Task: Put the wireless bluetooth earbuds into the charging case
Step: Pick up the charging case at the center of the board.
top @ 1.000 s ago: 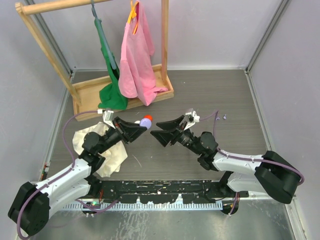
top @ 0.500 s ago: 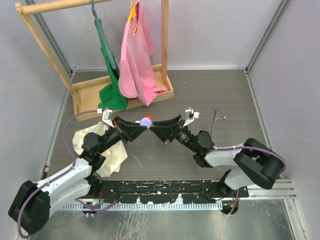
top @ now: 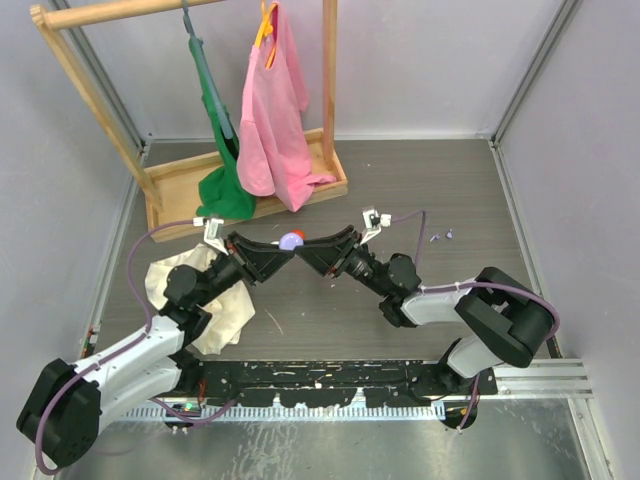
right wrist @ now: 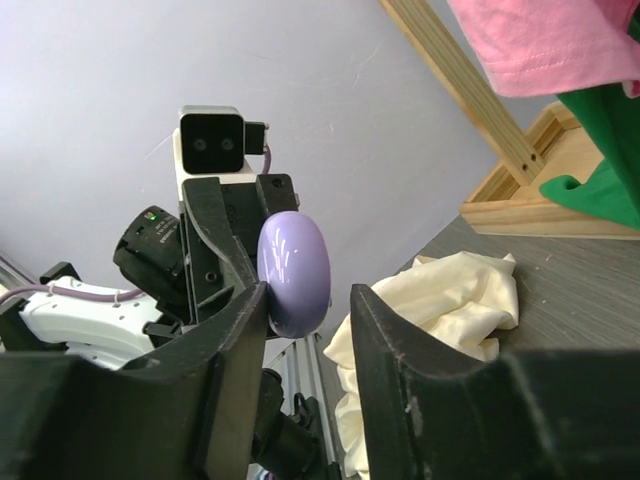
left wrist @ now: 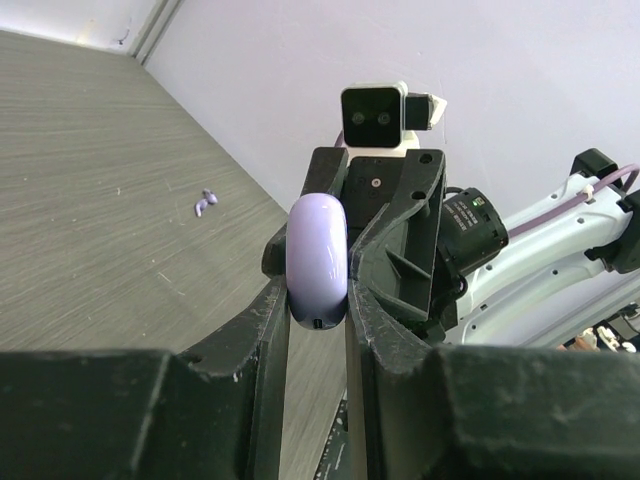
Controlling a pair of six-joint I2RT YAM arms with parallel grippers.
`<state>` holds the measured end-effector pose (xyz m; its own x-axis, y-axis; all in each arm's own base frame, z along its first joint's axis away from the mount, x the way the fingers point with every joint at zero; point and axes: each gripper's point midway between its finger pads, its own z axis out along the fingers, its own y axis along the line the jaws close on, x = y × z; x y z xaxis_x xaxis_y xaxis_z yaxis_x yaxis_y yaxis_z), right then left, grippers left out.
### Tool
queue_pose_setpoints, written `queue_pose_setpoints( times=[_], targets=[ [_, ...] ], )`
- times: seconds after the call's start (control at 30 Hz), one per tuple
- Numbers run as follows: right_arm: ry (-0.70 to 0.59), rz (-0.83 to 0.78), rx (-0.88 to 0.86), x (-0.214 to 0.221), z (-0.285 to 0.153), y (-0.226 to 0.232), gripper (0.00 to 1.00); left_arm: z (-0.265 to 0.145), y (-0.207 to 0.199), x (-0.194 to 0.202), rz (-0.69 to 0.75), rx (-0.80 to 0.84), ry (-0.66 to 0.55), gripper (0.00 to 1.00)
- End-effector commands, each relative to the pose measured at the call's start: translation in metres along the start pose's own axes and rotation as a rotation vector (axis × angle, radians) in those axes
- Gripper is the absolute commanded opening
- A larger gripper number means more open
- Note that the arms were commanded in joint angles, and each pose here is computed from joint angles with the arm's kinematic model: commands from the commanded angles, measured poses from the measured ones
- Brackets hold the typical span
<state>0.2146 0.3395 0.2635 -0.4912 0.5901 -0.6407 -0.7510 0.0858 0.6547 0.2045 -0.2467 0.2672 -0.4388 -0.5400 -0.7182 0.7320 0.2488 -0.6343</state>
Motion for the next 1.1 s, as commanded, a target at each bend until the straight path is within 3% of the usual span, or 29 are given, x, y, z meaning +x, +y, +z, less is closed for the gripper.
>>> queue_pose_setpoints(
  times=[0.0, 0.17, 0.4, 0.77, 1.07],
  targets=[
    [-0.095, -0.043, -0.204, -0.028, 0.007, 0.048, 0.40, 0.006, -0.029, -0.016, 0.034, 0.108, -0.039, 0.00],
    [-0.088, -0.067, -0.220, -0.030, 0.003, 0.052, 0.26, 0.007, -0.026, -0.013, 0.033, 0.102, -0.030, 0.01],
    [-0.043, -0.110, -0.246, -0.032, -0.008, 0.054, 0.11, 0.007, -0.019, -0.007, 0.050, 0.069, 0.005, 0.16],
    [0.174, -0.232, -0.136, -0.021, -0.017, 0.036, 0.11, 0.002, -0.018, 0.004, 0.171, 0.057, 0.112, 0.42],
    [0.361, -0.354, -0.055, -0.016, -0.022, 0.032, 0.11, -0.002, -0.023, 0.015, 0.254, 0.121, 0.176, 0.48]
  ],
)
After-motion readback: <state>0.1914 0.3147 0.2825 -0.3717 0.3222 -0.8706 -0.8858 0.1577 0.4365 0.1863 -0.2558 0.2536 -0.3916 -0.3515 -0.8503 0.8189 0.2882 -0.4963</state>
